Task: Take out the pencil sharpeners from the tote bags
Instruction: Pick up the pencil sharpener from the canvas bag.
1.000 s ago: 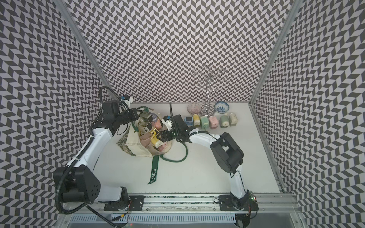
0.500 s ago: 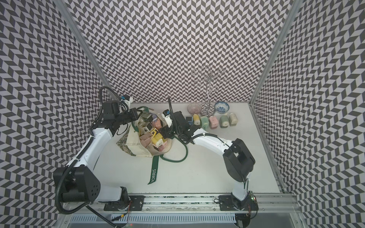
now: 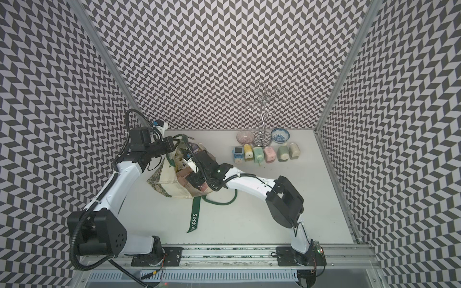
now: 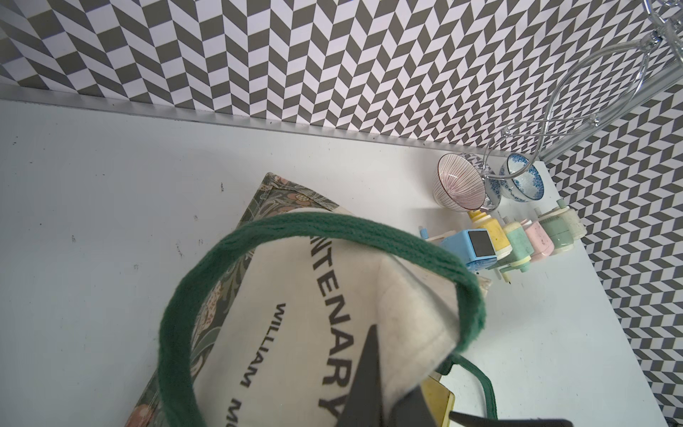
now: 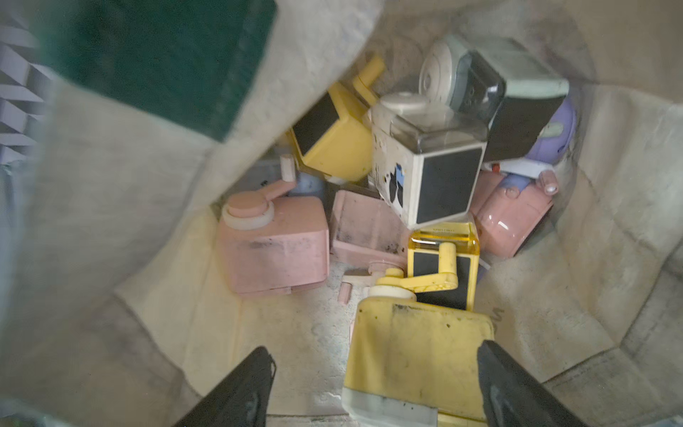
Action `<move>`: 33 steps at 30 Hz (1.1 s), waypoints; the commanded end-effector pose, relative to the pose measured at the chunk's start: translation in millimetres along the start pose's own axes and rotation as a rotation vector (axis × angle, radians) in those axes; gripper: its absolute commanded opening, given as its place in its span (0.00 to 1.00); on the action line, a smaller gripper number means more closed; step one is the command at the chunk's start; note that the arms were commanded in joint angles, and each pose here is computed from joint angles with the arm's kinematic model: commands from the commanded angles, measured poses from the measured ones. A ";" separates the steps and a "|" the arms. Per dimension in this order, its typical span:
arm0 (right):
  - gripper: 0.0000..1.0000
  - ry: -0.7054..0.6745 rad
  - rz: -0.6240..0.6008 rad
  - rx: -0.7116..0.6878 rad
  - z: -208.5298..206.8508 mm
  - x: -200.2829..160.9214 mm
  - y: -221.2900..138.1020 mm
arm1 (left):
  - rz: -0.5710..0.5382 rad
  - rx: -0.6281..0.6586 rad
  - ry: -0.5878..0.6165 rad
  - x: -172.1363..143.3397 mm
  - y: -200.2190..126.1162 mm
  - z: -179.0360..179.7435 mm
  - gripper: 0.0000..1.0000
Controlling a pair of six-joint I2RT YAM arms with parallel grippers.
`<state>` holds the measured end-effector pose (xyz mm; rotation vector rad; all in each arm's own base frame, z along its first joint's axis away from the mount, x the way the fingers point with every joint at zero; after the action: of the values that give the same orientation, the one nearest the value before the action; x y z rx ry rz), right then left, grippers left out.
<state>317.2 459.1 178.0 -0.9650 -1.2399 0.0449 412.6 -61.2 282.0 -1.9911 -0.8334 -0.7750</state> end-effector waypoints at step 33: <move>0.68 -0.073 0.266 -0.298 -54.0 -48.1 42.8 | -0.089 -0.067 0.067 23.7 -17.4 -24.4 0.00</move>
<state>361.1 431.6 114.1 -1.4443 -1.2681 0.0890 412.5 -61.4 282.1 -1.9921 -0.8330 -0.7758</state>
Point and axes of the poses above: each gripper's point midway between its finger pads, its own y axis out along the fingers, its own z axis along the line the jaws close on, x = y × z, the point moved 2 cm from there along -y, back along the fingers, and after that the axes turned 2 degrees about y, right-handed, at the moved point
